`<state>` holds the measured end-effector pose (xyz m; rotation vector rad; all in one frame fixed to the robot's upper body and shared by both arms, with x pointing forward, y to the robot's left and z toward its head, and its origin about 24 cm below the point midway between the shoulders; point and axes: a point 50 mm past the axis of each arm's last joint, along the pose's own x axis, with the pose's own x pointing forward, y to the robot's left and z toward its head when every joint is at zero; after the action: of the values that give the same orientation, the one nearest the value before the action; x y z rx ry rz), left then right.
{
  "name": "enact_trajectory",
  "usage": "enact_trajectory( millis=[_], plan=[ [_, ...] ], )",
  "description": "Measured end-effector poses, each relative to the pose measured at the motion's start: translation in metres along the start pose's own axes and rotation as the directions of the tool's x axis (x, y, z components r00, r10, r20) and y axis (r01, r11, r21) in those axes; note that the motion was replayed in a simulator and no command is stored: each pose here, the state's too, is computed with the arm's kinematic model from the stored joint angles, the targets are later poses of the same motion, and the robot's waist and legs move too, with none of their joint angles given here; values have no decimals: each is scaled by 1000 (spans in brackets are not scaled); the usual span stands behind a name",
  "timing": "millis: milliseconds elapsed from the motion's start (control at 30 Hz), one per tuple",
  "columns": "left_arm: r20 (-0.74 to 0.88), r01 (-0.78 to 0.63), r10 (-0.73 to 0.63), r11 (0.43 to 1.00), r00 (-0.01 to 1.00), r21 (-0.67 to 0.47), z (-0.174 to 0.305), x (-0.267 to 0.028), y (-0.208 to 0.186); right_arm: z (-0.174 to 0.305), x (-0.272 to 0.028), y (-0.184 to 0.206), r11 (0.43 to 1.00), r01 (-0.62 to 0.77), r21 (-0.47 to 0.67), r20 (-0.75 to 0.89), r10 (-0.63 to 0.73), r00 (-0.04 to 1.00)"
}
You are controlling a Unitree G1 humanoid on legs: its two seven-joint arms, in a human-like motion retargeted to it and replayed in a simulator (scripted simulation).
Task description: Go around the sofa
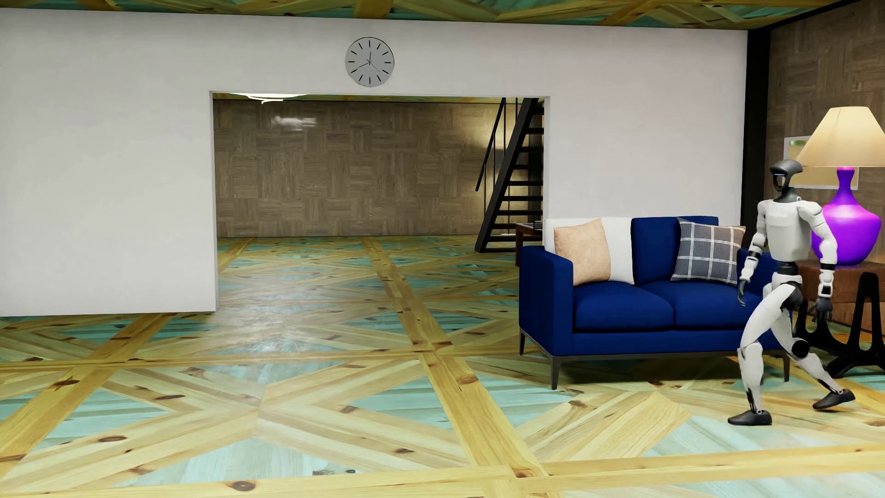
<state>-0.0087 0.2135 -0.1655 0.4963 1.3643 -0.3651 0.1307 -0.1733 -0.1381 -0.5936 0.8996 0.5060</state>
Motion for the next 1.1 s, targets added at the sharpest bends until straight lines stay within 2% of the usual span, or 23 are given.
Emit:
enact_trajectory(
  millis=[33, 100, 133, 200, 300, 333, 467, 567, 633, 667, 767, 833, 900, 1000, 1033, 1100],
  plan=[
    [-11, 7, -6, 1000, 1000, 25, -1, 1, 0, -10, -1, 10, 1000, -20, 17, -41, 21, 999],
    [-1, -11, 11, 1000, 1000, -6, 3, 1, 4, -33, -11, 33, 996, -60, 61, -104, 66, 992],
    [17, -24, 25, 999, 1000, -25, 9, 3, 8, -40, -15, 41, 995, -94, 33, -126, 97, 987],
    [103, -35, 38, 999, 994, -26, 34, 5, 13, -56, -23, 52, 991, -130, 22, -174, 132, 976],
    [248, -72, 83, 996, 965, -51, 74, 2, 29, -79, -36, 58, 989, -100, 105, -240, 122, 963],
    [299, -90, 102, 995, 949, -52, 86, -2, 36, -86, -42, 65, 987, -144, 67, -265, 157, 952],
    [416, -164, 170, 985, 893, -52, 124, -12, 67, -106, -56, 78, 982, -167, 91, -326, 187, 927],
    [373, -162, 191, 981, 908, -109, 116, -7, 68, -111, -62, 89, 975, -205, 80, -349, 221, 911],
    [276, -105, 136, 987, 951, -124, 87, 1, 42, -115, -63, 89, 974, -218, 66, -367, 227, 902],
    [240, -82, 108, 990, 965, -117, 74, 2, 31, -114, -61, 88, 977, -195, 89, -366, 214, 906],
    [160, -29, 37, 998, 986, -50, 46, 3, 10, -88, -43, 67, 985, -165, 43, -271, 170, 947],
    [97, -17, 23, 998, 995, -61, 23, 0, 2, -63, -28, 47, 990, -142, -22, -185, 135, 973],
    [37, -24, 27, 997, 999, -69, 3, -3, 3, -38, -16, 18, 997, -64, -33, -104, 60, 993],
    [-15, -18, 17, 999, 1000, -51, -11, -5, 1, -10, -7, -28, 997, 82, 14, -18, -82, 997],
    [-15, -12, 12, 999, 1000, -35, -11, -5, 1, -4, -7, -37, 995, 101, 5, 7, -101, 995],
    [-42, -4, 3, 1000, 999, -14, -17, -5, 0, -11, -11, -37, 988, 132, 84, -9, -132, 991]
  ],
)
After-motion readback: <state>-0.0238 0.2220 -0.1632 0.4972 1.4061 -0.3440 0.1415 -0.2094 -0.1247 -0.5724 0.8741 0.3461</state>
